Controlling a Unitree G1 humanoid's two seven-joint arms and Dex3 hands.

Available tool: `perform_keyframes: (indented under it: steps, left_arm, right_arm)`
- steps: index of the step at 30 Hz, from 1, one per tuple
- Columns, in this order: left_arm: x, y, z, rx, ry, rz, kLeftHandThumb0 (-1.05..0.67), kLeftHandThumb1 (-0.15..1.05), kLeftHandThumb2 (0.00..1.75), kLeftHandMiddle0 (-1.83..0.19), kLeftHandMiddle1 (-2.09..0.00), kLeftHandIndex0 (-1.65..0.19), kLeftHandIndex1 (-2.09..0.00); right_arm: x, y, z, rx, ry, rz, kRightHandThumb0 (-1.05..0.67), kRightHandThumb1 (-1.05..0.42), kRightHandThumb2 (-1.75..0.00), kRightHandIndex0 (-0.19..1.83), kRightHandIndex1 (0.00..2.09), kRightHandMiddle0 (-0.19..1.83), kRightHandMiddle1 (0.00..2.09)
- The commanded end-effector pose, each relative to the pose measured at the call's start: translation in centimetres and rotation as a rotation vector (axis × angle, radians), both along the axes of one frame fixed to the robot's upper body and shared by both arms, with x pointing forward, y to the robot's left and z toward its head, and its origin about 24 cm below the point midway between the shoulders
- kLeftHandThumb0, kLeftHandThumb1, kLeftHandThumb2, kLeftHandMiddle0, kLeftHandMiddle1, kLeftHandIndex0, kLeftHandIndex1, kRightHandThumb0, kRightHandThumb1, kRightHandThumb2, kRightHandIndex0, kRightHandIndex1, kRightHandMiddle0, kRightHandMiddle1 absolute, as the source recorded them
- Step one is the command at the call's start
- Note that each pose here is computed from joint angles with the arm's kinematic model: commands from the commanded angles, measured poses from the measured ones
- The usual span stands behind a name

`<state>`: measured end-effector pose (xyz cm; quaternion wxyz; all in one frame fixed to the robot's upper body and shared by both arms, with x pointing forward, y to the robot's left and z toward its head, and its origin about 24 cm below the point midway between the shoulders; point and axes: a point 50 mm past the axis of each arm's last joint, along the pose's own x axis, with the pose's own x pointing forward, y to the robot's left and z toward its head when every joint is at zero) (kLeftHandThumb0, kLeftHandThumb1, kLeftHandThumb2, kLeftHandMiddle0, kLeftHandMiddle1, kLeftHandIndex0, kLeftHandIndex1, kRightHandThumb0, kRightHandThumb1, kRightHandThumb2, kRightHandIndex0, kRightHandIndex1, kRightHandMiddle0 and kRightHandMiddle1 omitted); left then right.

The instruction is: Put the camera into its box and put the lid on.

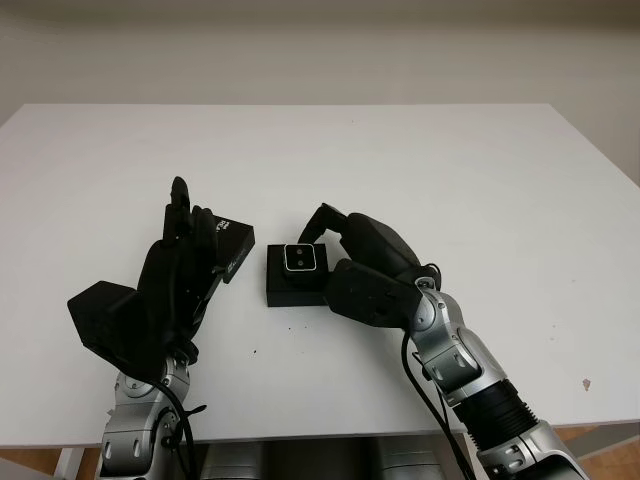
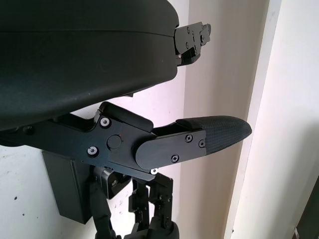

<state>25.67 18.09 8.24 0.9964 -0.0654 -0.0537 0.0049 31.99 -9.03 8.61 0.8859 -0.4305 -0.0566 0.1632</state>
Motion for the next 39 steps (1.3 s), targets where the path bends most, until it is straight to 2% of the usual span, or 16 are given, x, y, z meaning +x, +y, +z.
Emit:
perform_keyframes:
  steps: [1,34,37,39]
  left_arm:
    - [-0.06,-0.01,0.39,0.001,-0.020,-0.004,-0.72,1.05,0.60,0.19,0.00,0.19,0.00]
    - [-0.09,-0.07,0.43,-0.007,-0.025,-0.001,-0.71,1.05,0.59,0.19,0.00,0.19,0.00]
    - [-0.12,-0.05,0.43,-0.004,-0.027,0.001,-0.71,1.05,0.60,0.19,0.00,0.19,0.00]
    - [-0.14,-0.04,0.42,-0.003,-0.026,0.001,-0.71,1.05,0.60,0.19,0.00,0.19,0.00]
  right_arm:
    - [0.07,-0.21,0.62,0.005,-0.027,-0.017,-0.39,-1.03,-0.05,0.39,0.06,0.29,1.91]
    - [-0.57,0.12,0.14,-0.035,-0.022,-0.004,-0.41,-1.04,-0.05,0.41,0.06,0.33,1.93]
    - [-0.65,0.12,0.17,-0.029,-0.013,-0.001,-0.45,-1.01,-0.05,0.39,0.05,0.29,1.86]
    - [-0.67,0.07,0.21,-0.064,0.013,0.019,-0.51,-0.99,-0.05,0.33,0.03,0.14,1.65]
